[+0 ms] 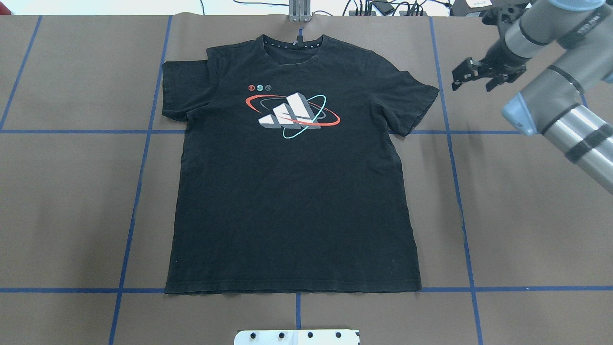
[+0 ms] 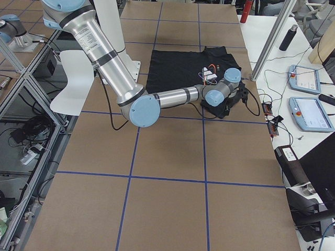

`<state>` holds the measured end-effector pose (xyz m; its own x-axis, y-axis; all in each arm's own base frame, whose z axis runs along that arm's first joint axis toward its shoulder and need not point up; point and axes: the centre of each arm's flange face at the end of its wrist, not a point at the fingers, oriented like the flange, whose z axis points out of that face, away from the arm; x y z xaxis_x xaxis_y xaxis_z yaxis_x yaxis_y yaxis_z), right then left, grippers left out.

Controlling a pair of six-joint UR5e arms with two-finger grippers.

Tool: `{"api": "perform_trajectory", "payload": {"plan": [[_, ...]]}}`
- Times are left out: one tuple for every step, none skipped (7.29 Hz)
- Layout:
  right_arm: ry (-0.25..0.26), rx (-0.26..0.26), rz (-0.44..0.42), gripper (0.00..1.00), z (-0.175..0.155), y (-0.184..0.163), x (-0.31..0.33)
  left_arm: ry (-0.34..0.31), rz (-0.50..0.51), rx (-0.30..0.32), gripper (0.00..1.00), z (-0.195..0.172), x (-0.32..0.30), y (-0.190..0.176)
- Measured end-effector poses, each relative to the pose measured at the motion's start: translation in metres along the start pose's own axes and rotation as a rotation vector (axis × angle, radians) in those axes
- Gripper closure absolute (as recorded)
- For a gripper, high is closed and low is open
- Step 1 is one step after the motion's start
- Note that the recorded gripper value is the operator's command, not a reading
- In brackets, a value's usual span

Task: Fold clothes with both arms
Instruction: 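Move the right gripper to the shoulder seam nearest it and grasp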

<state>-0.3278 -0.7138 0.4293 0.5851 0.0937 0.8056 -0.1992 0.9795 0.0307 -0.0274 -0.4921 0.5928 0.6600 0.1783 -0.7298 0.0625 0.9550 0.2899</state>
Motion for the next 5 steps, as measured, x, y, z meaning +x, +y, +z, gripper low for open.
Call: {"api": "perform_trajectory", "payload": {"plan": [[-0.011, 0.040, 0.032, 0.11, 0.021, -0.008, -0.011, -0.001, 0.000, 0.000, 0.00, 0.000, 0.000, 0.000], [-0.011, 0.061, 0.044, 0.12, 0.037, -0.009, -0.012, -0.001, 0.001, 0.001, 0.00, 0.000, 0.000, 0.000], [-0.010, 0.069, 0.050, 0.12, 0.044, -0.009, -0.010, -0.002, 0.002, 0.003, 0.00, -0.001, 0.001, 0.000], [-0.013, 0.072, 0.054, 0.12, 0.045, -0.008, -0.007, -0.002, 0.002, 0.004, 0.00, -0.002, 0.001, -0.001], [-0.018, 0.069, 0.055, 0.12, 0.044, -0.005, -0.002, -0.002, 0.003, 0.005, 0.00, -0.002, 0.002, -0.001]]}}
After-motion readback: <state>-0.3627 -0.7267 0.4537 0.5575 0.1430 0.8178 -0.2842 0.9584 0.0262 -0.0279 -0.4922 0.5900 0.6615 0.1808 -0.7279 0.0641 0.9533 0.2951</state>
